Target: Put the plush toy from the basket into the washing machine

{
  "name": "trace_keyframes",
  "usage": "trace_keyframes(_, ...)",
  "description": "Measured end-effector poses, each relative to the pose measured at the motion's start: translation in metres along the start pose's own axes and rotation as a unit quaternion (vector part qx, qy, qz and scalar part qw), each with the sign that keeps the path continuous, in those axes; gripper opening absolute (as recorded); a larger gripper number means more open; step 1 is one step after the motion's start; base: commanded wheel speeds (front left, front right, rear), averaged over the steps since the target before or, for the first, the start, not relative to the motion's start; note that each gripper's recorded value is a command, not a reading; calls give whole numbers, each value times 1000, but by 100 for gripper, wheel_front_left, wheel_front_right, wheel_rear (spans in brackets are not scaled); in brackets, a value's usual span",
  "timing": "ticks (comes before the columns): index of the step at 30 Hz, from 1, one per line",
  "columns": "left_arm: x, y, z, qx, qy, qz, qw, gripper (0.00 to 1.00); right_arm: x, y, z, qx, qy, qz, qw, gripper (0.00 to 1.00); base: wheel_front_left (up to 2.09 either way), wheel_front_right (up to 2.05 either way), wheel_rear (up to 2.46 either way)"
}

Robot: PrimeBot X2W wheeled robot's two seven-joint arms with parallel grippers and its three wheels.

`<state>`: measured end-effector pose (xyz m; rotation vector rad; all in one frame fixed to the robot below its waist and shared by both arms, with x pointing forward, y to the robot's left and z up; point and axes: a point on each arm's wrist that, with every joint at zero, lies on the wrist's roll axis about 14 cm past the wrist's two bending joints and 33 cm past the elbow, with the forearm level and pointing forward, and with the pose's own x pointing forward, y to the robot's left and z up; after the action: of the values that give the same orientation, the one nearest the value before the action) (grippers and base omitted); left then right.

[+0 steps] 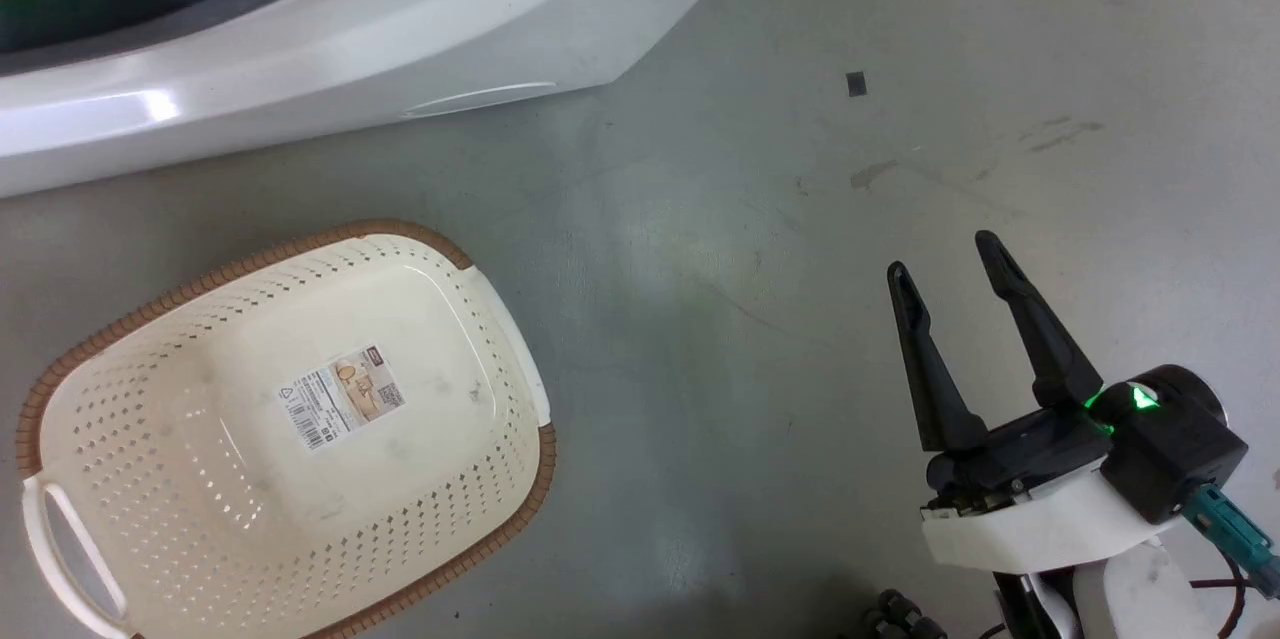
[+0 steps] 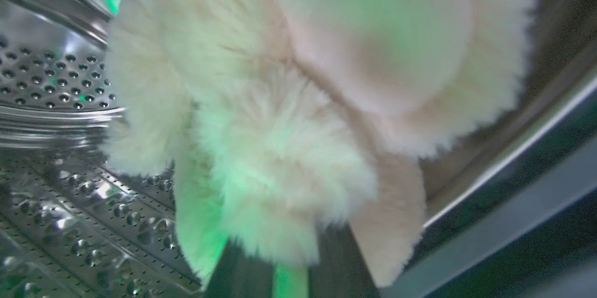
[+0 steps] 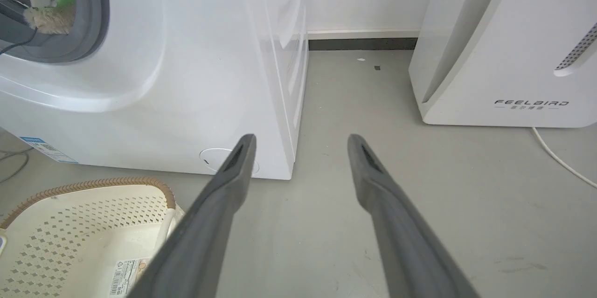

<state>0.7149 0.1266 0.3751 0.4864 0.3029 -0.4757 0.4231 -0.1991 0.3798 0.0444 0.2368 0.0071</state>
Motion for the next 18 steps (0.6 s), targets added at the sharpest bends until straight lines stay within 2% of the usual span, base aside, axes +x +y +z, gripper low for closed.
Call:
trace_keyframes(6,6,-15,-21,-1,41,-38,998,0,3,1,-6,1,7,1,1000,100,0,0,0)
trace_keyframes(12,2,-14,-20,-17,41,-52,998,0,7,4,-4,2,1,8,1000,100,0,0,0)
trace_keyframes(13,0,-13,-19,-18,39,-51,998,57,7,5,-2,2,-1,9,1000,100,0,0,0)
trace_keyframes(14,-2,-11,-18,-22,35,-48,998,100,7,5,0,2,-3,9,1000,100,0,0,0)
trace_keyframes(18,-17,-7,-23,-25,39,-39,998,100,6,6,12,-1,-21,12,1000,100,0,0,0)
